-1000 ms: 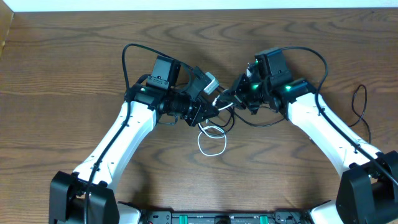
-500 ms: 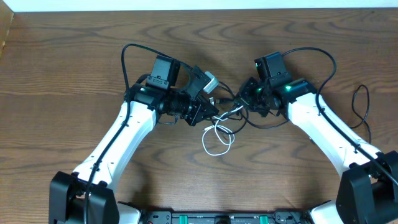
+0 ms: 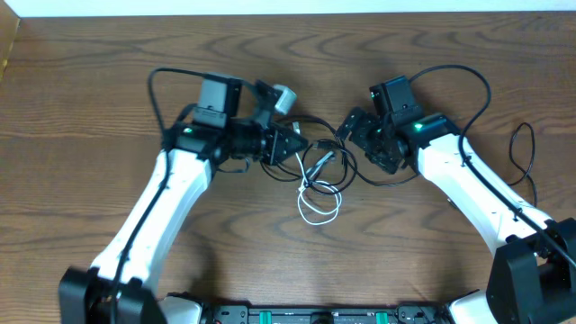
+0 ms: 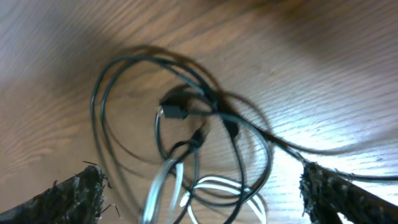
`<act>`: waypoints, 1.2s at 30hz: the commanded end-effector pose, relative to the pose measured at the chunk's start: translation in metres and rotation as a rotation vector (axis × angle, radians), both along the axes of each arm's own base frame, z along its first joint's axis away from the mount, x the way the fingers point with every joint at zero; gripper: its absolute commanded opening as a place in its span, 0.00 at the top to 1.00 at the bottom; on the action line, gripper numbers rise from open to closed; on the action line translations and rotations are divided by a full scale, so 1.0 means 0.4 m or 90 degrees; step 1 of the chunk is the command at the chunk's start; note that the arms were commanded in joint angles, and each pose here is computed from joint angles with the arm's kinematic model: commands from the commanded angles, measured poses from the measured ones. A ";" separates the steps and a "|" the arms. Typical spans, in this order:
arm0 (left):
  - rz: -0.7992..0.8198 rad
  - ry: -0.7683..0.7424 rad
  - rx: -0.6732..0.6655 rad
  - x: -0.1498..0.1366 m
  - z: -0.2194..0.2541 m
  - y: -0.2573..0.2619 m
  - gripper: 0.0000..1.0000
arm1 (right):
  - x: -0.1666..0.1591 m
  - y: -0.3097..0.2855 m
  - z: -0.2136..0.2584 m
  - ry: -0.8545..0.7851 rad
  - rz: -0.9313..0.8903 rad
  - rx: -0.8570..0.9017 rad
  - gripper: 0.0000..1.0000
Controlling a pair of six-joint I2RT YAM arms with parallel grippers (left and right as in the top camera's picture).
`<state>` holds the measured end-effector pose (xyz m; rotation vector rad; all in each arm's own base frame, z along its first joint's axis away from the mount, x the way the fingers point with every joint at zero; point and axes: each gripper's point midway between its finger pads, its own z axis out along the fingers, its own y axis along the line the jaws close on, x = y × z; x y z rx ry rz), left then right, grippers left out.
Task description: Untangle cables
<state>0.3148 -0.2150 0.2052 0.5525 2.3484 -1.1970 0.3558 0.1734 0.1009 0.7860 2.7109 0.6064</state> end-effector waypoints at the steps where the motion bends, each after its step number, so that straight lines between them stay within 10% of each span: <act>1: 0.073 0.004 -0.075 0.010 0.132 0.029 0.92 | 0.021 -0.037 -0.004 -0.007 -0.014 -0.018 0.01; 11: 0.245 0.003 -0.147 0.045 0.262 0.151 0.92 | 0.001 0.027 0.031 -0.056 0.212 0.068 0.01; 23: 0.434 0.197 -0.151 0.081 0.179 0.202 0.92 | -0.047 0.128 0.094 -0.200 0.504 0.140 0.21; 36: 0.599 0.403 -0.257 0.095 0.170 0.222 0.92 | -0.141 0.297 0.138 -0.340 0.739 0.163 0.15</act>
